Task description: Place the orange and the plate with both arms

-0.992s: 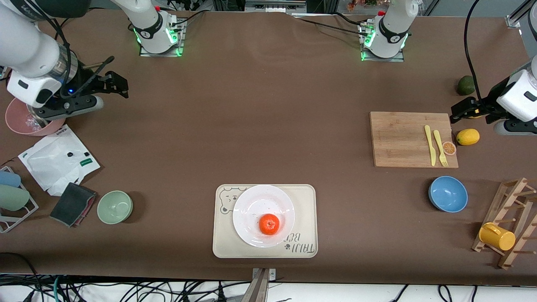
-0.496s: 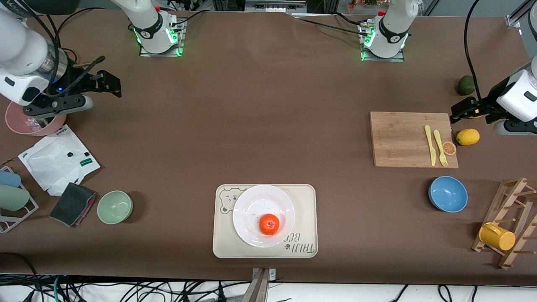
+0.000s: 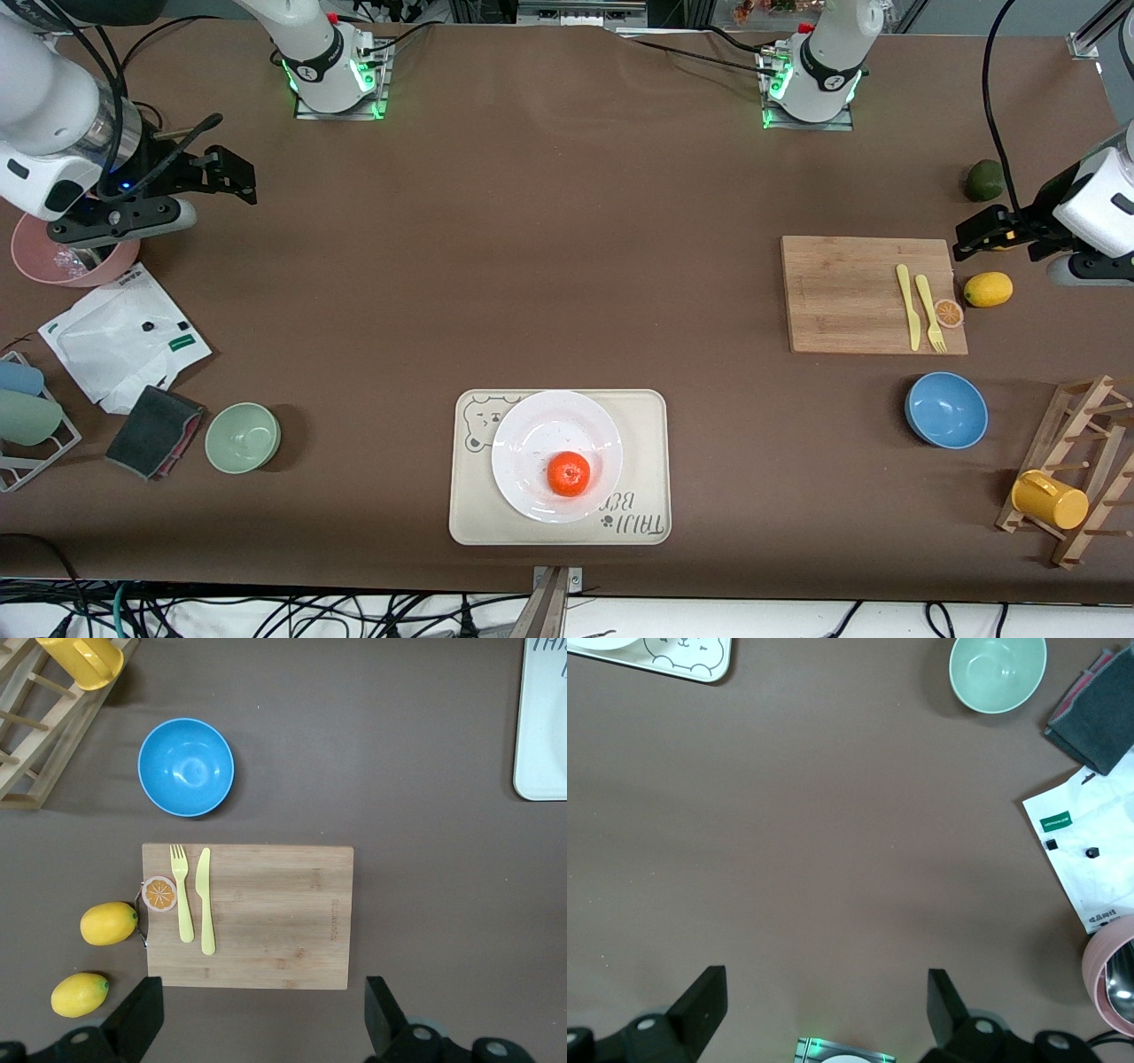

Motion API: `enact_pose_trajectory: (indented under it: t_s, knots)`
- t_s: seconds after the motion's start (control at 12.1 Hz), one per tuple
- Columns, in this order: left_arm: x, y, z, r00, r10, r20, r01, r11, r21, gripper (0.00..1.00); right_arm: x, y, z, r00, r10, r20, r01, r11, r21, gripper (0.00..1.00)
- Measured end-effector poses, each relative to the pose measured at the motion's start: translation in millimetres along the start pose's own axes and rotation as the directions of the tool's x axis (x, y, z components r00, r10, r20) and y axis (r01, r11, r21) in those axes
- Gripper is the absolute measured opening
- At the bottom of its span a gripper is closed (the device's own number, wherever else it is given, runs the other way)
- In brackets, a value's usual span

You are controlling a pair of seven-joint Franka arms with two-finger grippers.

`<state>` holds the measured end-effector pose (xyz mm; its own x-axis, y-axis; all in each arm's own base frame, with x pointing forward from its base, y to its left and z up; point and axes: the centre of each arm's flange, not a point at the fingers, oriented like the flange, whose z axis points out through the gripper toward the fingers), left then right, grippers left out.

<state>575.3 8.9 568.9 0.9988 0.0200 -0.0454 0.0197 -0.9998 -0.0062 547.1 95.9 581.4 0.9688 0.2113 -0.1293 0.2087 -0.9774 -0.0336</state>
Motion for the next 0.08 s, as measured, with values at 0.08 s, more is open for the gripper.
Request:
enact_pose_trajectory:
  t_s: [0.08]
  knots:
    - [-0.1, 0.0, 0.1, 1.0, 0.0, 0.001, 0.0, 1.0, 0.0, 1.0, -0.1, 1.3, 0.1, 1.0, 0.002, 0.001, -0.002, 1.0, 0.0, 1.0]
